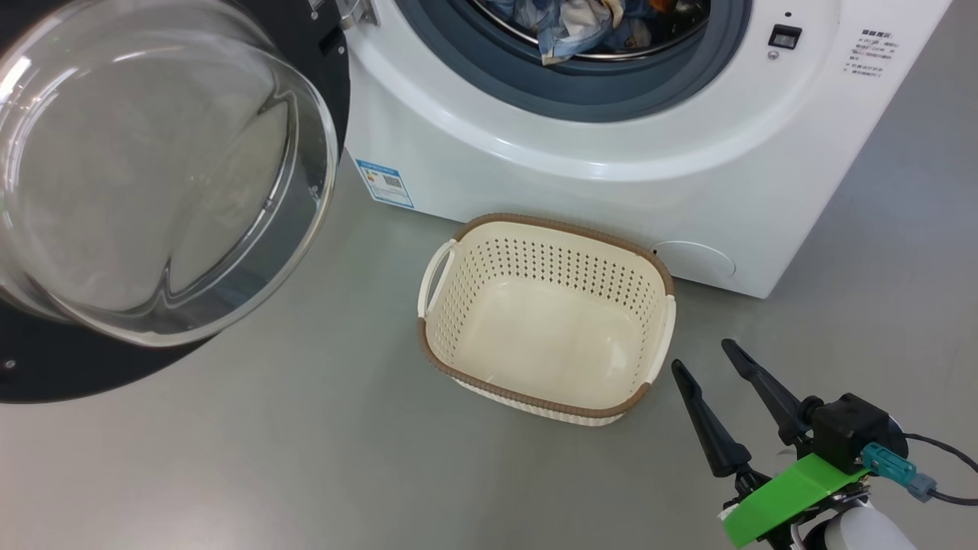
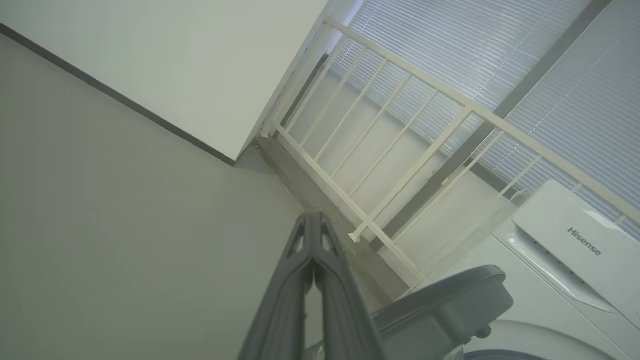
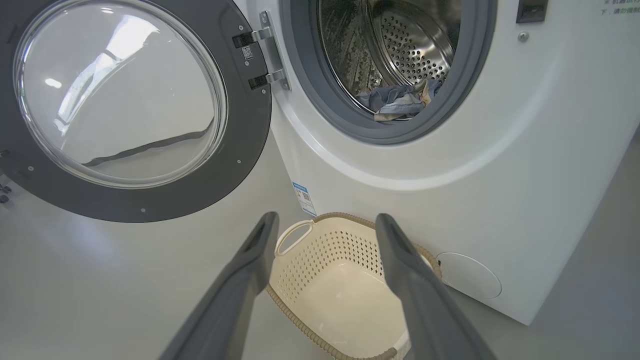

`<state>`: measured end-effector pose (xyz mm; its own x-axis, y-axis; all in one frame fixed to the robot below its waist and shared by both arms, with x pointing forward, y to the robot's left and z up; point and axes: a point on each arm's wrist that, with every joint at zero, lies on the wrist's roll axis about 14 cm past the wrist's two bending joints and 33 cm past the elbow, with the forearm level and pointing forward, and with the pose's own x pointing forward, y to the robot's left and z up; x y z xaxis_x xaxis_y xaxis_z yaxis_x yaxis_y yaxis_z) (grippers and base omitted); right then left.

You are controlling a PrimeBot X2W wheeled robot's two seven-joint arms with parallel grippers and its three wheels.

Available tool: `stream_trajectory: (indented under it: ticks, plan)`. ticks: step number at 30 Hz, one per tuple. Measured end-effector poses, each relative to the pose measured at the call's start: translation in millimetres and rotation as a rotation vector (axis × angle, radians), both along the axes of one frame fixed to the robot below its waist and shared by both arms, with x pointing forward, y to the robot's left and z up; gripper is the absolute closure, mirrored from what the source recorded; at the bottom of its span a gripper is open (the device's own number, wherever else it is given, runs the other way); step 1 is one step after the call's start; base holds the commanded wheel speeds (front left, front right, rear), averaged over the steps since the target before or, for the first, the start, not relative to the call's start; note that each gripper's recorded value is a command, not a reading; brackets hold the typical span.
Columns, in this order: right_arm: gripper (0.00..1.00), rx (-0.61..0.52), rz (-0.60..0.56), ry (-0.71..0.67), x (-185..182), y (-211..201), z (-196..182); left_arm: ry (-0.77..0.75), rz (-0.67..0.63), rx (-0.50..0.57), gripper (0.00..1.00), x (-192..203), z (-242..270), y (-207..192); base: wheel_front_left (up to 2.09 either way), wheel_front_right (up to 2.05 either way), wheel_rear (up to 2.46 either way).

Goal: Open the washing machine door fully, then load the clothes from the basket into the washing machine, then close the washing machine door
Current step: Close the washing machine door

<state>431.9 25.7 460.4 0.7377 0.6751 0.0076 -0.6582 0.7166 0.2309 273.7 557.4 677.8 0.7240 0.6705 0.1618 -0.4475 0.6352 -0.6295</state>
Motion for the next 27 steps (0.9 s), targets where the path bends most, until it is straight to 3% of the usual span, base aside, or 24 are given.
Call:
stream_trajectory:
  ticks: [6, 9, 15, 27]
  plan:
    - [0.00, 0.000, 0.019, 0.006, 3.1, 4.6, -5.2, 0.188, -0.100, -0.215, 1.00, 17.0, -50.0, 1.1, 0.00, 0.00, 0.00]
    - [0.00, -0.002, 0.021, 0.005, 8.0, 4.3, -7.6, 0.145, -0.108, -0.301, 1.00, 23.4, -53.2, 4.4, 0.00, 0.00, 0.00]
    - [0.00, -0.015, 0.020, 0.010, 16.7, 0.1, -16.5, 0.229, -0.167, -0.451, 1.00, 38.4, -85.9, -6.3, 0.00, 0.00, 0.00]
    - [0.00, -0.013, 0.029, 0.006, 18.6, 4.1, -15.5, 0.298, -0.250, -0.526, 1.00, 42.5, -100.7, -20.7, 0.00, 0.00, 0.00]
